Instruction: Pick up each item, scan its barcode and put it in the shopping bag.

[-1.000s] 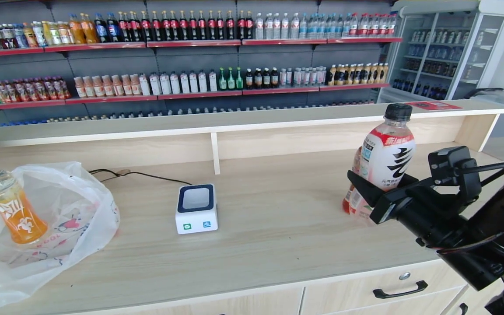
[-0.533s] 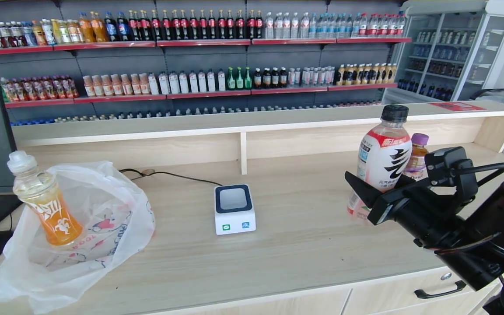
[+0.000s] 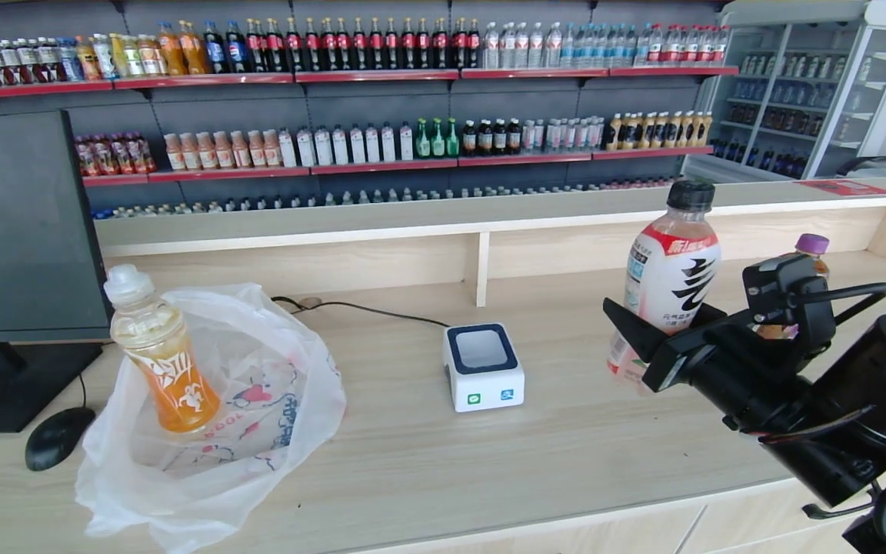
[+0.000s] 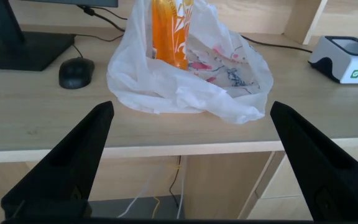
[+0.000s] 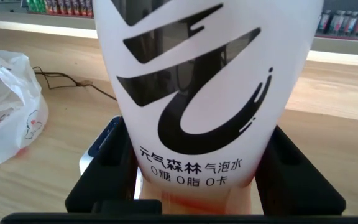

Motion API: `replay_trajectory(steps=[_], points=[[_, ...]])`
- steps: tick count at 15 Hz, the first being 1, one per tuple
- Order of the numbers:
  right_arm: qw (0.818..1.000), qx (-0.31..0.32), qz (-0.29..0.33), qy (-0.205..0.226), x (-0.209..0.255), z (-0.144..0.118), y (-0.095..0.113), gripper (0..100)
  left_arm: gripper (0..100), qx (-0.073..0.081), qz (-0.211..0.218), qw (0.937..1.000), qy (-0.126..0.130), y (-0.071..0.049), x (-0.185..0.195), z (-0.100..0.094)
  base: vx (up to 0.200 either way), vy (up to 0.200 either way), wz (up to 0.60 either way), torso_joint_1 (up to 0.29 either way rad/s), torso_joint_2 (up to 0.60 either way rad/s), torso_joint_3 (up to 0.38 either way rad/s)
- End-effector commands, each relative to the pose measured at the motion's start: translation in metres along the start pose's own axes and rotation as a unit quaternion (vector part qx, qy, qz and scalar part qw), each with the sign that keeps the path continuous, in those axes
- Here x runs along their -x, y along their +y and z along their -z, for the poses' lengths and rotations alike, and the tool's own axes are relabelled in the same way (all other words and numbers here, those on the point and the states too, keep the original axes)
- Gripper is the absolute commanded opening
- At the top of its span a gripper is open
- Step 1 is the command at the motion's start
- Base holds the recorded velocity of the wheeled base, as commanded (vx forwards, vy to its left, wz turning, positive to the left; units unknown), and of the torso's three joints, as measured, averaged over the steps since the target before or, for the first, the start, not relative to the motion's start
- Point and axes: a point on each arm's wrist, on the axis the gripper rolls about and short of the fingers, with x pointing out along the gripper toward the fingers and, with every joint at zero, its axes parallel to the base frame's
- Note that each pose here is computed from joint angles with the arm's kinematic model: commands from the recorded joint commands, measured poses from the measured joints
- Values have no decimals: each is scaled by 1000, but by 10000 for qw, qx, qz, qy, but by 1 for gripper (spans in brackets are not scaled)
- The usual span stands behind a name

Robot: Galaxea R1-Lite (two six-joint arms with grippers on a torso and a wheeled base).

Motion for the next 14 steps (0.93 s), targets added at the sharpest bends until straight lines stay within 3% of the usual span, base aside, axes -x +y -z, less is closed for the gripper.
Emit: replay_trajectory(steps=[1,9,14], points=[[10000,-6,-2,16,1,0,0,0,100,0,1,10000,1,0,0,0,0,0,0,0,0,0],[10000,-13,-3,32,2,1,0,0,100,8,-7,10000,-6,0,0,0,0,0,0,0,0,0],[9981,266,-235,-506,-31,-12,5,0,100,15,-7,10000,1,0,0,0,0,0,0,0,0,0]])
